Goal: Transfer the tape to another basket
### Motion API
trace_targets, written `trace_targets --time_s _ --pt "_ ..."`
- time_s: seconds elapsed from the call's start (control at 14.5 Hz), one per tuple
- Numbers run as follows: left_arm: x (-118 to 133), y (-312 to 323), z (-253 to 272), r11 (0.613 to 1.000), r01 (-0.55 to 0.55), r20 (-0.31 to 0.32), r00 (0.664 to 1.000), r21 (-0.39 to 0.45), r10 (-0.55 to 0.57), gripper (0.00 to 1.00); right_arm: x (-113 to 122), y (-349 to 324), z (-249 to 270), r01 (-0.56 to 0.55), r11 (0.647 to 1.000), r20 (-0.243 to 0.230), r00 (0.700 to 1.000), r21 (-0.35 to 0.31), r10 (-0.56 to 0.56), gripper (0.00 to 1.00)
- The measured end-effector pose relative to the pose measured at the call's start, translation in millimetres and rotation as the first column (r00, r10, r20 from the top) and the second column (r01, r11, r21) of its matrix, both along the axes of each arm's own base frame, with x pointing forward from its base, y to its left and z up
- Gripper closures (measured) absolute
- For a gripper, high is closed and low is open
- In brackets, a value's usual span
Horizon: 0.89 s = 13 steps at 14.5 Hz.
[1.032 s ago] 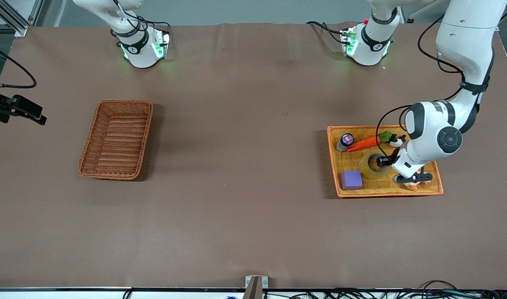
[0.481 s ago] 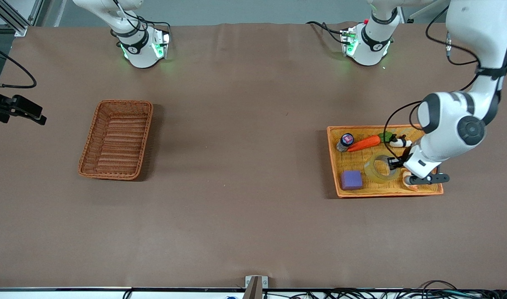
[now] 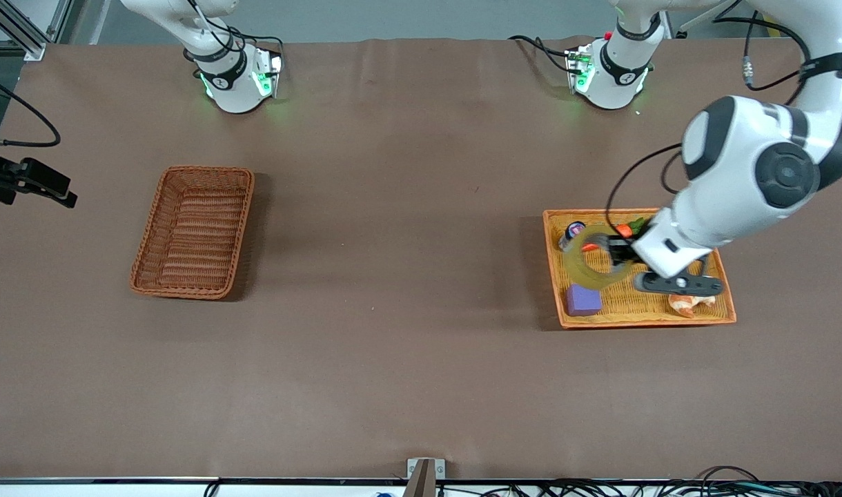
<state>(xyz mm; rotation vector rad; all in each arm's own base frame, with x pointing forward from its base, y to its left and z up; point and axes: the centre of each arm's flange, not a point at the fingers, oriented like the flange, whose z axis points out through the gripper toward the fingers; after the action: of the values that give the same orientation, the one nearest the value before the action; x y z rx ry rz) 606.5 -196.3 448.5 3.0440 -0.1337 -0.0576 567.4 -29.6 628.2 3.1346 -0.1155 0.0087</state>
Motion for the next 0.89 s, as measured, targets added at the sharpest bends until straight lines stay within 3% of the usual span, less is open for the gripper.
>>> trace_targets --time_s 0.41,0.89 --pt "-42.5 -174.3 -28.8 1.0 -0.02 -0.048 0.999 -0.016 0.019 0.79 0.0 0.0 -0.2 0.0 1.0 0.0 1.0 0.0 0.0 0.0" --pt "-103.8 -339.4 -132.2 0.999 -0.028 -0.121 0.992 -0.015 0.026 0.79 0.2 -0.1 -0.3 0.0 1.0 0.0 1.0 0.0 0.0 0.0"
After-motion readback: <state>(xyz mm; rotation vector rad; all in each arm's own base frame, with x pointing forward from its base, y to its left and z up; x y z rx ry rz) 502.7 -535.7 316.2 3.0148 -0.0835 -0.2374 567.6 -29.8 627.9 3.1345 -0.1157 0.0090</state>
